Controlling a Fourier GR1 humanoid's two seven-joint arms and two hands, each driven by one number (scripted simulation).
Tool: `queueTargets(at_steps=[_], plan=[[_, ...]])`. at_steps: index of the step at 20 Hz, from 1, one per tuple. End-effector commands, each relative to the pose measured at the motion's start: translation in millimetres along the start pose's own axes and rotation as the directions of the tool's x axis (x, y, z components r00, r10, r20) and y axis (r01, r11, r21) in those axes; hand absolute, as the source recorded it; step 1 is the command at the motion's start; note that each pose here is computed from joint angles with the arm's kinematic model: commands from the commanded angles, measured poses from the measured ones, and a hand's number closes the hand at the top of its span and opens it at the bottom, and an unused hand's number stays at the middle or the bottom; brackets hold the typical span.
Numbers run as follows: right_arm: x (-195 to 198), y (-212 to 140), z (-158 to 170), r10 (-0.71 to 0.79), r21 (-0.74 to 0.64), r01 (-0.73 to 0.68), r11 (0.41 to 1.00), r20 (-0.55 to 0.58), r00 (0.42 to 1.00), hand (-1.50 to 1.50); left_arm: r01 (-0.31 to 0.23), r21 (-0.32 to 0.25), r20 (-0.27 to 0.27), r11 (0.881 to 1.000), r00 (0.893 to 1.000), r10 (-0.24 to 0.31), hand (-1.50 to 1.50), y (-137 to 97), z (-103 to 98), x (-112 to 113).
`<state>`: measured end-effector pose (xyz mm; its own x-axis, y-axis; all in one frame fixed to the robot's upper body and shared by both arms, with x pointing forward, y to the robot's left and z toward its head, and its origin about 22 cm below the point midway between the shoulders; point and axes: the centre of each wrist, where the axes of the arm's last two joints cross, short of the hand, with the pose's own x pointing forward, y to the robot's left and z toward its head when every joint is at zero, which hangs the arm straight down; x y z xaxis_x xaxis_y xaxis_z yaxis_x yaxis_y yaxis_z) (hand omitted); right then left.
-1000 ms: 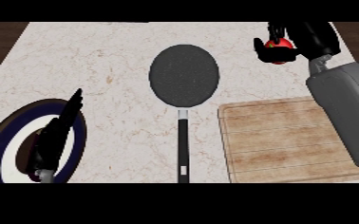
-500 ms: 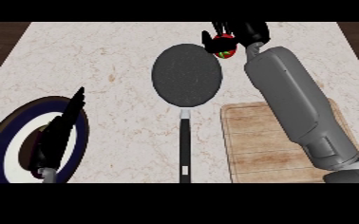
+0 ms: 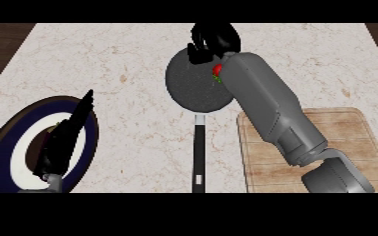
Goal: Pick the tomato from the cutting board and place it in the pan
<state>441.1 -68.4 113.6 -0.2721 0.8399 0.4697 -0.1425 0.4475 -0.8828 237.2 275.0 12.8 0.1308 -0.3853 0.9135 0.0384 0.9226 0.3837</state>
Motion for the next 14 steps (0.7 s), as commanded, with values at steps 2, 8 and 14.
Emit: queueTargets(at_steps=[2,8,14], plan=[[-8.8,30.0,1.8,0.119,0.146,-0.12,0.982,0.011,0.993,1.5,-0.002,-0.007,0.029,1.0,1.0,0.002,0.0,5.1,3.6,-2.2],[-33.2,35.1,5.7,-0.282,0.208,0.34,0.917,-0.266,0.922,-1.5,-0.01,-0.048,0.043,0.999,0.999,0.012,0.0,-19.4,-9.8,18.4],[-35.8,29.9,5.9,-0.523,0.012,0.529,0.848,-0.136,0.842,-1.5,0.01,-0.044,0.034,0.999,0.999,-0.009,0.0,-13.2,-3.9,8.5]])
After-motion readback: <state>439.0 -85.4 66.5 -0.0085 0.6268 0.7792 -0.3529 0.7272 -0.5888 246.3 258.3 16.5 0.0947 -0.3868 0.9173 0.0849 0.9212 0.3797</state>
